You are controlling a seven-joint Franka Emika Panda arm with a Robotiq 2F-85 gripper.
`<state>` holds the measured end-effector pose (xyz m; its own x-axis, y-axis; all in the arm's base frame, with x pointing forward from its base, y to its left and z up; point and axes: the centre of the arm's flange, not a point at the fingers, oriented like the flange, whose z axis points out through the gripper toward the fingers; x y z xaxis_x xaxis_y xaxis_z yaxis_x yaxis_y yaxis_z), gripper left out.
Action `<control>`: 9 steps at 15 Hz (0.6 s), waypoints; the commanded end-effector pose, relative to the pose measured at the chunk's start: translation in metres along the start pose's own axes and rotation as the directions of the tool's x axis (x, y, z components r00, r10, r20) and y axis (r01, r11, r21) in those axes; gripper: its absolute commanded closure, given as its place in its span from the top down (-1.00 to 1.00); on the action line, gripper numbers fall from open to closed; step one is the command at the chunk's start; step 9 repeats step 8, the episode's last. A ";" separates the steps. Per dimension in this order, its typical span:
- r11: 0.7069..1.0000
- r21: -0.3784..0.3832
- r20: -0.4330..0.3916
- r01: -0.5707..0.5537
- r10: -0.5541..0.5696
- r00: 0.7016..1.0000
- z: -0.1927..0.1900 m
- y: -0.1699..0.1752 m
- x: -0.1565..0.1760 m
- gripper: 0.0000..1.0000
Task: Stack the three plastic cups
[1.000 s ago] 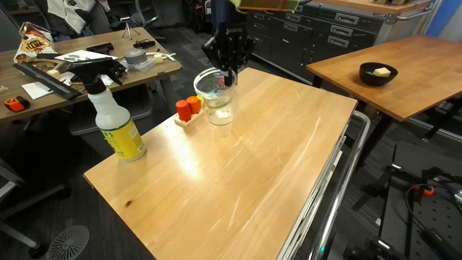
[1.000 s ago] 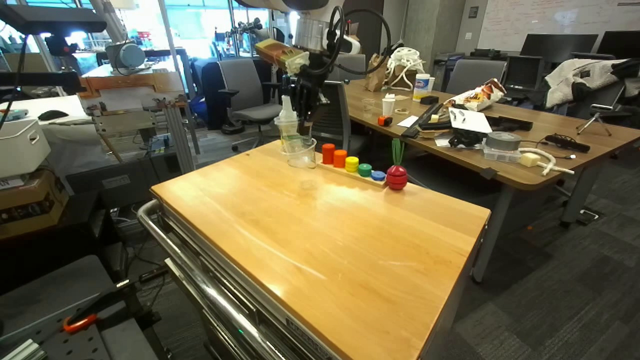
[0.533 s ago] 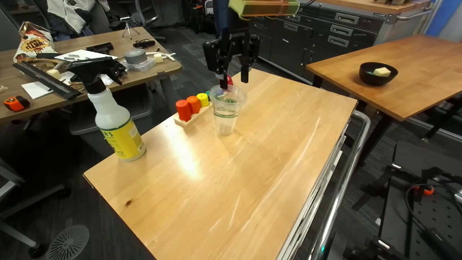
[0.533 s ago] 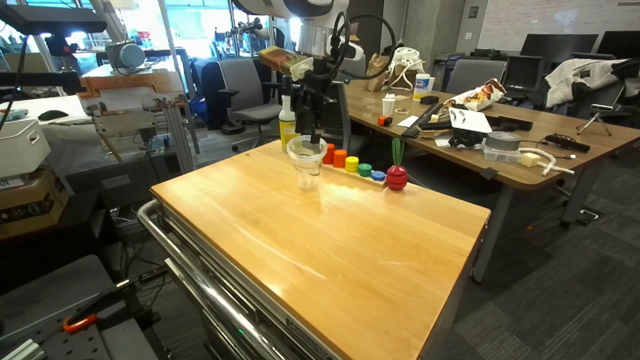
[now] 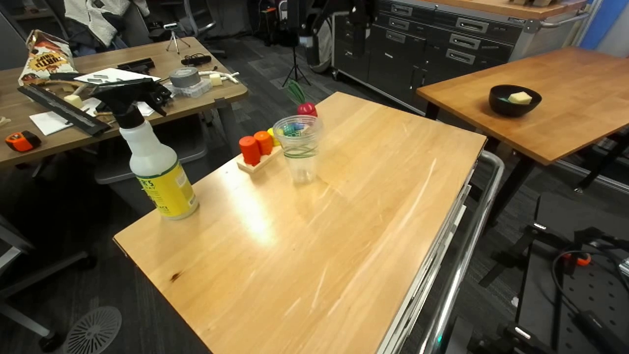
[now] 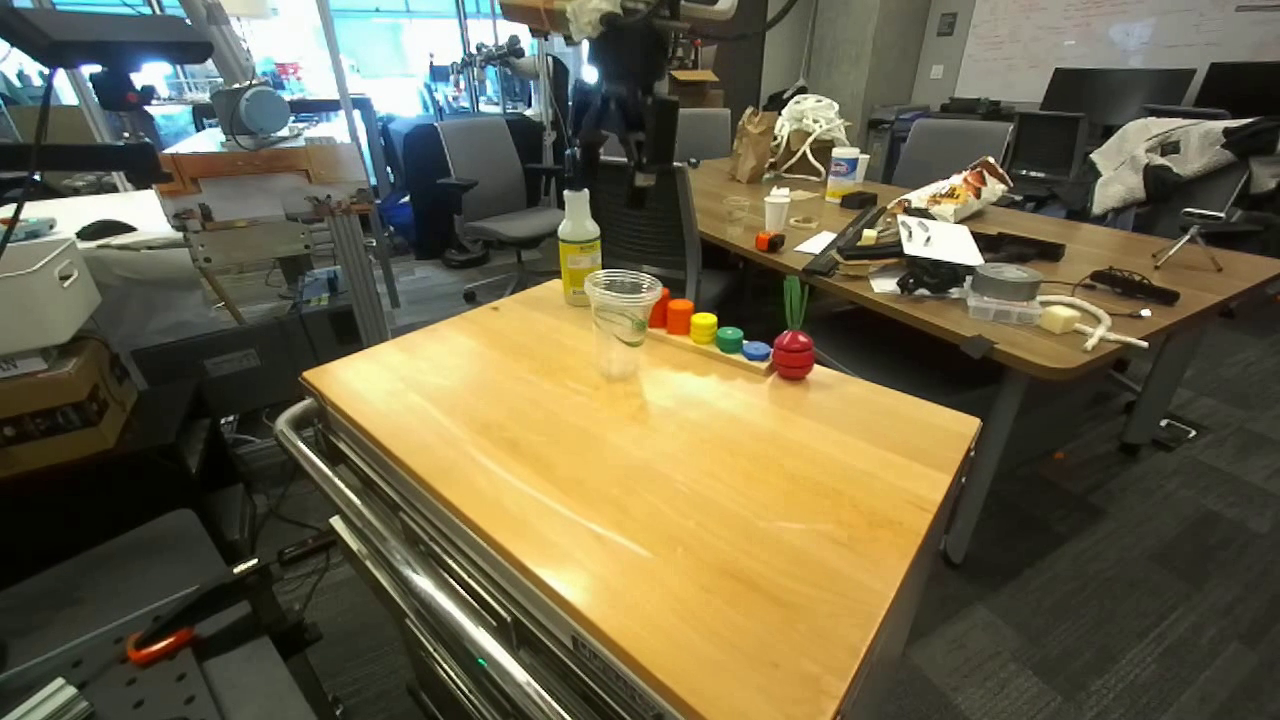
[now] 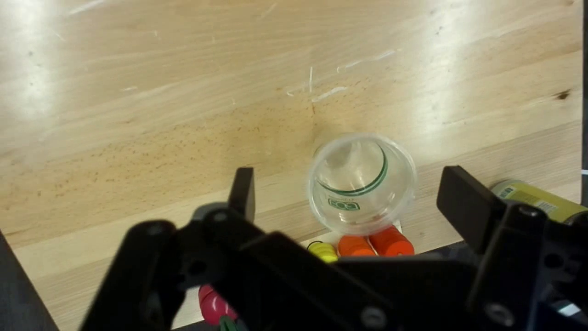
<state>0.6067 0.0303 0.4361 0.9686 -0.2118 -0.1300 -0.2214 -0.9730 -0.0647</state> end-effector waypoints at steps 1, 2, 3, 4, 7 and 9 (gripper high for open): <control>0.999 0.004 0.033 0.035 -0.035 0.999 -0.058 -0.007 -0.021 1.00; 0.999 -0.002 0.035 0.032 -0.032 0.999 -0.069 -0.010 -0.025 1.00; 1.000 -0.011 0.032 0.028 -0.028 0.999 -0.081 -0.014 -0.030 1.00; 0.999 -0.012 0.028 0.032 -0.032 0.999 -0.091 -0.017 -0.034 1.00; 0.997 -0.014 0.006 0.071 -0.071 0.997 -0.118 -0.026 -0.040 1.00; 0.999 0.000 0.018 0.048 -0.048 0.999 -0.095 -0.018 -0.039 1.00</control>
